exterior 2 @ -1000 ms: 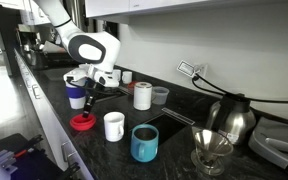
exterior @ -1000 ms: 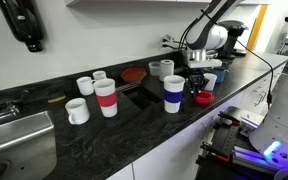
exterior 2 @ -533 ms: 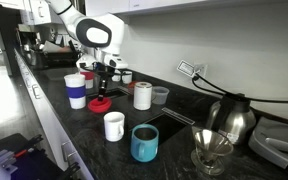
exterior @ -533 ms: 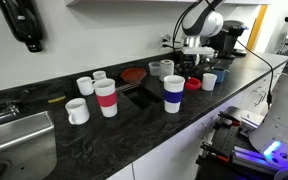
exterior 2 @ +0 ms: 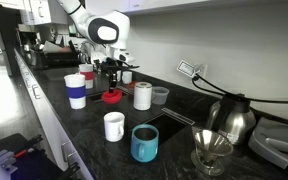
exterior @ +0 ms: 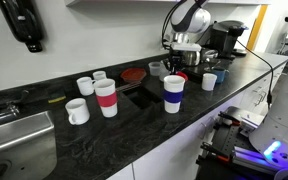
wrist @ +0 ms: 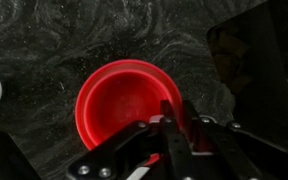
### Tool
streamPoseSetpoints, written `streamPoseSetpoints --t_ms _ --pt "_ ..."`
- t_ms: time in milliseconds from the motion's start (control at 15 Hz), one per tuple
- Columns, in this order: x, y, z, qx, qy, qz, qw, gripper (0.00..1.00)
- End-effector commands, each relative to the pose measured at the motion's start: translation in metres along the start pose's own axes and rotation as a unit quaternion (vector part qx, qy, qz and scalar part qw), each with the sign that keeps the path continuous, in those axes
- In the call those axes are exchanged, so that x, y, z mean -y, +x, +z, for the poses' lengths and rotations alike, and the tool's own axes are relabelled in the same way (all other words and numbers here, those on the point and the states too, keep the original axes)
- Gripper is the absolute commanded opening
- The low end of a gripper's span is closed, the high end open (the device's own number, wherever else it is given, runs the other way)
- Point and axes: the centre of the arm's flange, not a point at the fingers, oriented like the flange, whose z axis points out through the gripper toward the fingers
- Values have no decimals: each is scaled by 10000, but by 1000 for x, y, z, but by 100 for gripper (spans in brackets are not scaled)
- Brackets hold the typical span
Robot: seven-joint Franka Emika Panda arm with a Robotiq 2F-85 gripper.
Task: Move the white-blue cup forward and put the pink lid in its place
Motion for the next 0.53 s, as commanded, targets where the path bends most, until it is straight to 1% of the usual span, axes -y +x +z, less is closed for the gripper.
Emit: streamPoseSetpoints --t_ms 0,200,400,467 --pt "8 25 27 140 57 -143 9998 4" --pt "11 36 45 216 44 -209 9995 4" --pt "14 41 51 282 62 -287 9992 4" --pt "14 41 51 310 76 -309 9990 16"
